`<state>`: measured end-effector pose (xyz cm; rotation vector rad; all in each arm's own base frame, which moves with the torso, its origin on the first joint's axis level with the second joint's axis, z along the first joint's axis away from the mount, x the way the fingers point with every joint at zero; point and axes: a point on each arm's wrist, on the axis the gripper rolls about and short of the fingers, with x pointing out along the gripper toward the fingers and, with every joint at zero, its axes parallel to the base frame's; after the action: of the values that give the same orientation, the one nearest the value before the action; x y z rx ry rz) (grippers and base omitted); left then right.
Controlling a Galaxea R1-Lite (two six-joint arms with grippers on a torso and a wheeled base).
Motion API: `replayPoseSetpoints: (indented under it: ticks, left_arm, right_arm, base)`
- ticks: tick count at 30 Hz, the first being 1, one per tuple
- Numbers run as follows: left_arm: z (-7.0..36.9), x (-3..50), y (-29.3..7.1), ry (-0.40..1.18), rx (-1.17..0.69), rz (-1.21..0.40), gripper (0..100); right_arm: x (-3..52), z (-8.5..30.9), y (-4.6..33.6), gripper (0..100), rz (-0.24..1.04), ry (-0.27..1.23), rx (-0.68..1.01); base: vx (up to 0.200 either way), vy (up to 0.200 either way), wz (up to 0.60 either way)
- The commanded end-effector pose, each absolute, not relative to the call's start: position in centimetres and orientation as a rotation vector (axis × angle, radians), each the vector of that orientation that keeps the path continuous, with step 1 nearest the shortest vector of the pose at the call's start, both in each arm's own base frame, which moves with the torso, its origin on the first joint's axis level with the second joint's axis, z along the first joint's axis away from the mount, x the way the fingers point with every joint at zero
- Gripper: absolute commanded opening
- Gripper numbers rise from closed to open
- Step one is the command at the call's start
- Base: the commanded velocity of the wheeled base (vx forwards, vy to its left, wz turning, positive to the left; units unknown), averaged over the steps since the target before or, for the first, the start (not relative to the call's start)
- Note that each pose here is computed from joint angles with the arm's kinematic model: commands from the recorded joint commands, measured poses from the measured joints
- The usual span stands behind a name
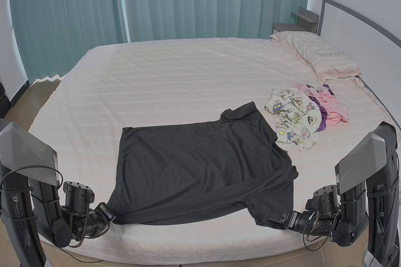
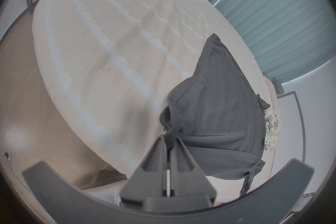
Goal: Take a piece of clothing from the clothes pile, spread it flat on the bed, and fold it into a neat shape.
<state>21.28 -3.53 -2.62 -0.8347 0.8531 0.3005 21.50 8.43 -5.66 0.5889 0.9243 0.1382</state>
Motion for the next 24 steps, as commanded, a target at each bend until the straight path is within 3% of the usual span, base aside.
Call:
replayPoseSetpoints:
  ticks: [1,2,14,24]
  left_arm:
    - [-2.7,21.3,-3.5,0.855,-0.834,0.301,0]
    - [-2.6,21.2,-3.5,0.855,-0.834,0.301,0]
    - [-2.4,21.3,-3.6,0.844,-0.833,0.294,0]
    - [-1.0,20.1,-3.5,0.786,-0.761,0.229,0]
  right_arm:
    - [21.4,-5.8,8.5,100,0.140,0.927,0.584]
    - [21.4,-5.7,8.5,0,0.140,0.927,0.584]
    - [20.2,-3.9,5.9,0,0.071,0.927,0.573]
    - [17.5,-0.6,5.3,0,0.093,1.048,0.481]
  base:
    - [0.000,0.000,0.00]
    - [0.000,0.000,0.00]
    - [0.000,0.000,0.00]
    - [0.000,0.000,0.00]
